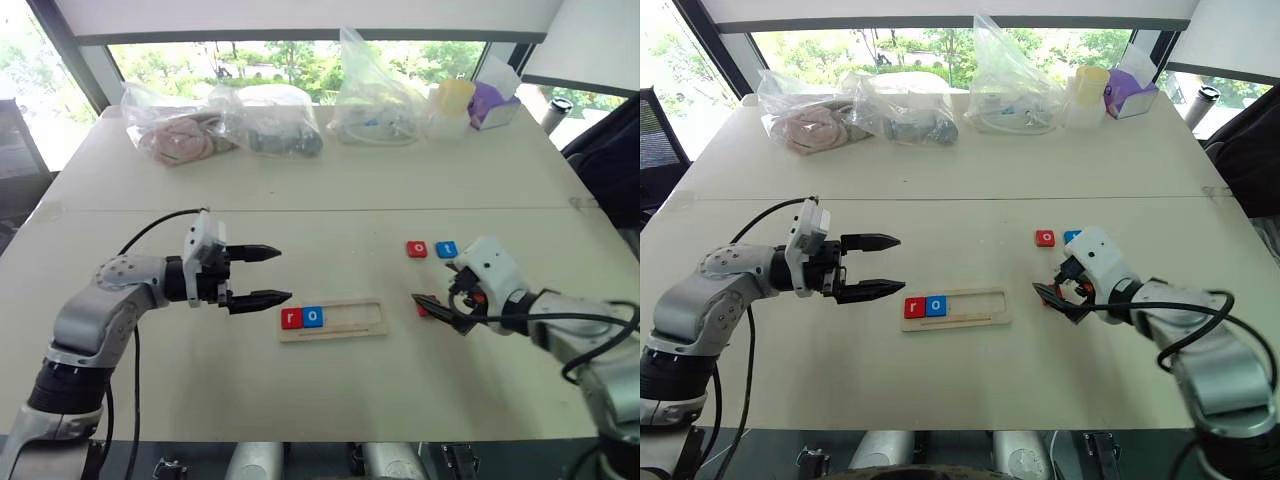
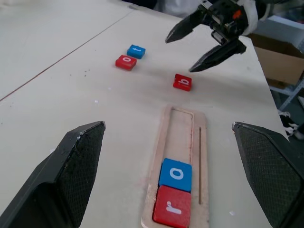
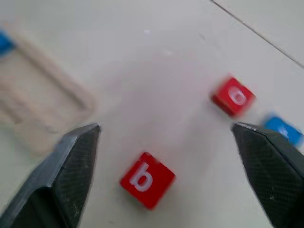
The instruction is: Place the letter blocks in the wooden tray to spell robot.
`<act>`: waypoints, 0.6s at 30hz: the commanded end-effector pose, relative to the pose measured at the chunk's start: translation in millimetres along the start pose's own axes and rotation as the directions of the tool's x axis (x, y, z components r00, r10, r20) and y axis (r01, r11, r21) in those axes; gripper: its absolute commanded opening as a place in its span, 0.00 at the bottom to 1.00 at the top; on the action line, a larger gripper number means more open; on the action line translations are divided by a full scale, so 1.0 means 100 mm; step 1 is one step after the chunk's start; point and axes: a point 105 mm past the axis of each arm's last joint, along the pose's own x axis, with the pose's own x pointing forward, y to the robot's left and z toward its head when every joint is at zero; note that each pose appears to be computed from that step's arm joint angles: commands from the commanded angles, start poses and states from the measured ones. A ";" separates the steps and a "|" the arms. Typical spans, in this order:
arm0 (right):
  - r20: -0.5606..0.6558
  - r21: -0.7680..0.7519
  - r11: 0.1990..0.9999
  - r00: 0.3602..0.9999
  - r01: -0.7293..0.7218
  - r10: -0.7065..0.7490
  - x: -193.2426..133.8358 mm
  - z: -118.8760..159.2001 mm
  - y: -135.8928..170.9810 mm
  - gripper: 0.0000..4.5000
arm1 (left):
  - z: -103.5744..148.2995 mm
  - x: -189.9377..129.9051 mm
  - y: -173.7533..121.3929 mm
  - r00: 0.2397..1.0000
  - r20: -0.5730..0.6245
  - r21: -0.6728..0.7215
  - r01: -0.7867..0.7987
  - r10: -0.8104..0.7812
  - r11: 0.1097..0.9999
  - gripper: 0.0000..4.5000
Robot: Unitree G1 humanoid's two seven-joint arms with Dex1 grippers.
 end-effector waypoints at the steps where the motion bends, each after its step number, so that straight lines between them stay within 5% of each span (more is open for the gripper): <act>1: -0.011 -0.144 0.972 0.983 -0.185 0.186 0.02 -0.14 0.01 0.99 | 0.08 0.01 0.01 1.000 0.014 0.046 -0.004 0.004 0.999 1.00; 5: -0.071 -0.204 0.921 0.944 -0.331 0.323 0.12 -0.27 -0.08 0.99 | 0.08 -0.02 -0.02 1.000 0.012 0.050 -0.011 0.011 0.999 1.00; 15: -0.144 -0.248 0.876 0.910 -0.413 0.388 0.22 -0.50 -0.18 0.99 | 0.06 -0.10 -0.12 1.000 -0.019 0.072 0.009 -0.008 0.997 1.00; 18: -0.150 -0.255 0.876 0.911 -0.410 0.384 0.23 -0.52 -0.20 0.82 | 0.06 -0.15 -0.17 0.999 -0.031 0.078 0.035 -0.032 0.996 1.00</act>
